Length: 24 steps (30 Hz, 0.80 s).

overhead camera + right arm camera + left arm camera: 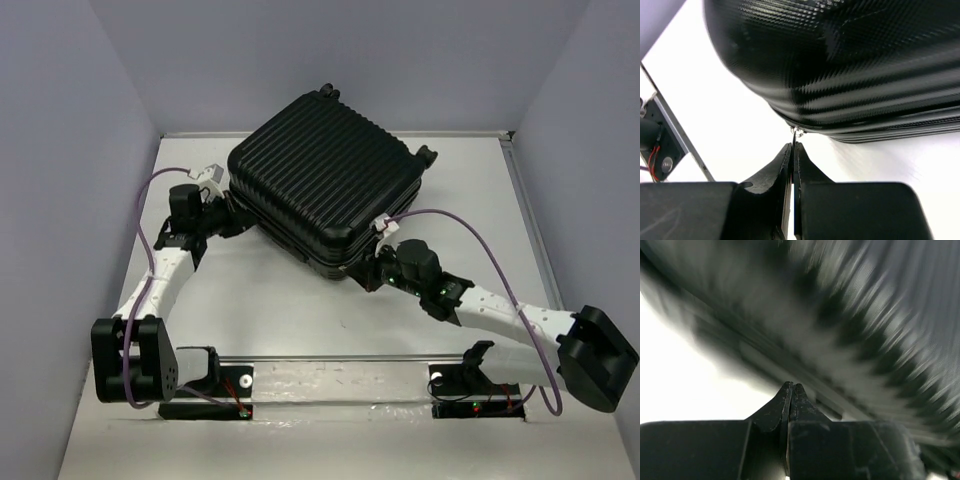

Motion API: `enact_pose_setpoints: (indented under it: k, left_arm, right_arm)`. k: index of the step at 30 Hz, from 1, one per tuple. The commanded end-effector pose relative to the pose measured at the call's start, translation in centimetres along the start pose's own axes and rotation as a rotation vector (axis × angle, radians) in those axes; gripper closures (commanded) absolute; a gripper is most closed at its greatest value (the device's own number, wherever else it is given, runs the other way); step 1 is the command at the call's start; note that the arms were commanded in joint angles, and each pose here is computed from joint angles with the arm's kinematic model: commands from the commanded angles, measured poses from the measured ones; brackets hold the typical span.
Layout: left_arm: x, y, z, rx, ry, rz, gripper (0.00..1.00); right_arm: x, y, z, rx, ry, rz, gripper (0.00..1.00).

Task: Pack the luggage

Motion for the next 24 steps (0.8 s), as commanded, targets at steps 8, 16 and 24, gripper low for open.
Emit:
enact_pose_setpoints:
  k: [8, 16, 24]
  left_arm:
    - [-2.8, 2.4, -1.7, 0.024, 0.008, -0.048, 0.87]
    - [-5.9, 5.6, 2.4, -0.179, -0.020, -0.038, 0.16]
    - [-6.9, 3.0, 5.8, -0.184, 0.000, -0.032, 0.02]
  right_arm:
    - [-2.3, 5.6, 2.2, -0.149, -0.034, -0.229, 0.93]
    - [-3.5, 12.4, -1.5, -0.106, -0.221, -0.392, 0.93]
    - [-3.9, 13.6, -1.2, -0.037, -0.268, -0.479, 0.29]
Point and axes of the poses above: each gripper's point midway between its finger pads, its own y axis back along the fingers, its own x axis along the line the jaws close on, z = x × y, the point moved 4 cm from there along y, back along the fingers, and after that the axes turned 14 degrees about y, right-handed, at the moved point
